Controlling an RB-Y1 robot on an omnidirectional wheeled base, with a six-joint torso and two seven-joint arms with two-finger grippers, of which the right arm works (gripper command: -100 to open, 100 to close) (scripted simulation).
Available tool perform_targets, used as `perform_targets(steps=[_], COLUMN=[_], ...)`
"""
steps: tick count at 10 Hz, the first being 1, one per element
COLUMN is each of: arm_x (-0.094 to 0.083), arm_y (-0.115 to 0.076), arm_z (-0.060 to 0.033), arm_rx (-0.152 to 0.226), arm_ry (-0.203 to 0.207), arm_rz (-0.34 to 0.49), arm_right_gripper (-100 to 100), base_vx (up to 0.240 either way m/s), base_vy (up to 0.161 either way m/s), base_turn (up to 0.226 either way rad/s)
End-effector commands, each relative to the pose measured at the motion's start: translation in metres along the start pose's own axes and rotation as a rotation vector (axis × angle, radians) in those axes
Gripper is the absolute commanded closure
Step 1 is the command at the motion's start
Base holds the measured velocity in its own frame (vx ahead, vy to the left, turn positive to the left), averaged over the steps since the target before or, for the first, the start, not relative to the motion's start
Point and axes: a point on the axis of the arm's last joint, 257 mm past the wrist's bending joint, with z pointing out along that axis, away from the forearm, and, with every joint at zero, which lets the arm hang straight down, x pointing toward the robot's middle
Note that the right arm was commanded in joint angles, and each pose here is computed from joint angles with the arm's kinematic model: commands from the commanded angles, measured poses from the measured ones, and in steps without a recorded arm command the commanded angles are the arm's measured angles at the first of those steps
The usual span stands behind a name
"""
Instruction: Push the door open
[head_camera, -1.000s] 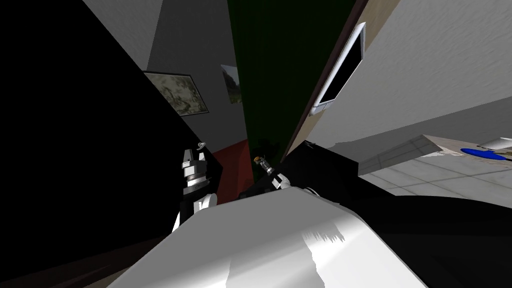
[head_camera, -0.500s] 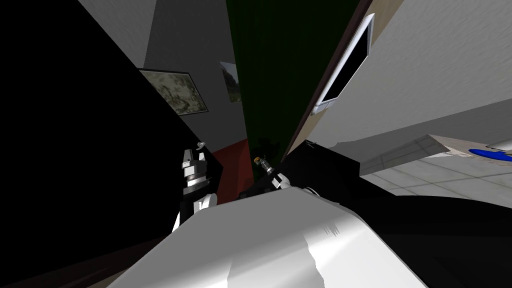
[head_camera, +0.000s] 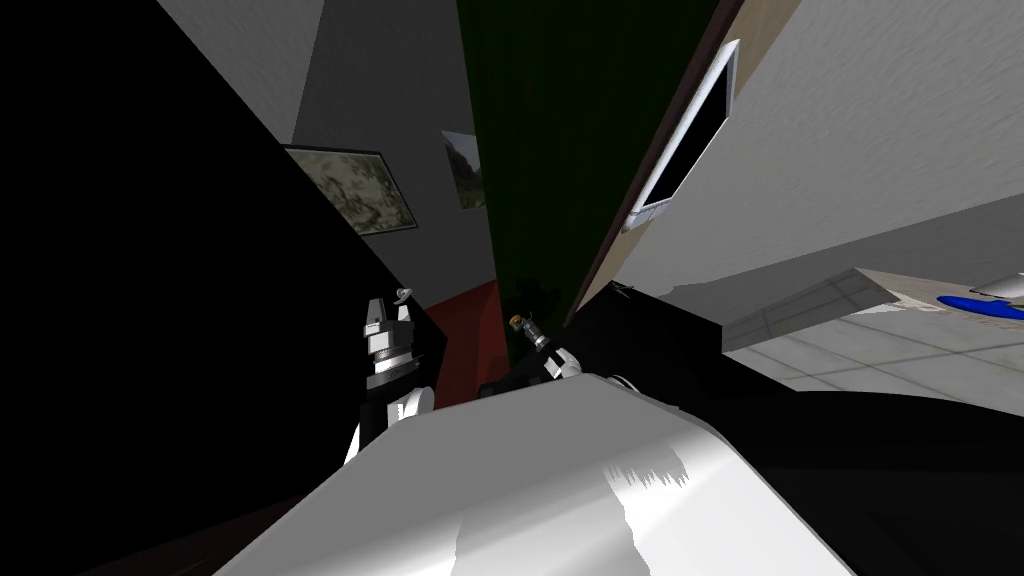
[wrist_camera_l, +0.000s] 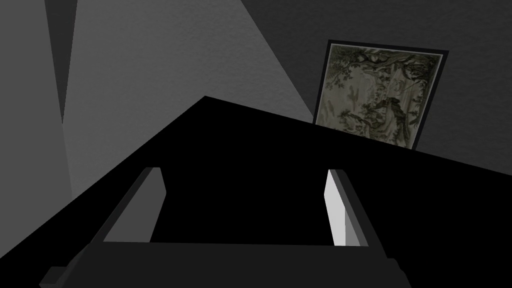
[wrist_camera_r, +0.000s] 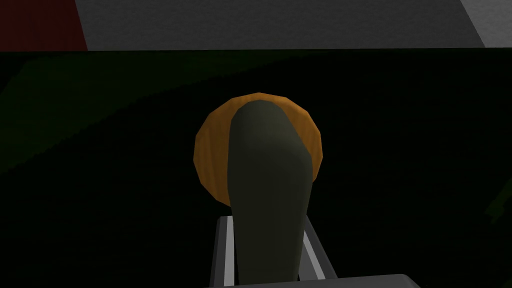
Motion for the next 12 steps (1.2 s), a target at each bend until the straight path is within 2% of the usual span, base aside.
perform_targets(steps=[1, 4, 5, 6, 8, 9, 12], arm_x=[-0.014, -0.029, -0.029, -0.040, -0.043, -0.054, -0.060], arm_y=[0.009, 0.010, 0.010, 0.010, 0.010, 0.010, 0.010], arm_z=[0.0041, 0.0020, 0.0020, 0.0004, -0.0002, -0.0021, -0.0034], arm_rx=[-0.018, -0.018, -0.018, -0.018, -0.017, -0.017, -0.017], arm_ry=[-0.025, -0.069, -0.069, -0.098, -0.109, -0.141, -0.162], arm_rz=[-0.012, -0.018, -0.018, -0.021, -0.022, -0.024, -0.024], arm_right_gripper=[100, 100, 100, 100, 100, 100, 100], base_vx=[0.170, 0.174, 0.138, 0.140, 0.121, 0.108, 0.114], base_vy=[0.111, 0.099, 0.085, 0.116, 0.106, 0.099, 0.102], base_turn=[-0.042, -0.030, -0.007, -0.072, -0.040, -0.028, -0.048])
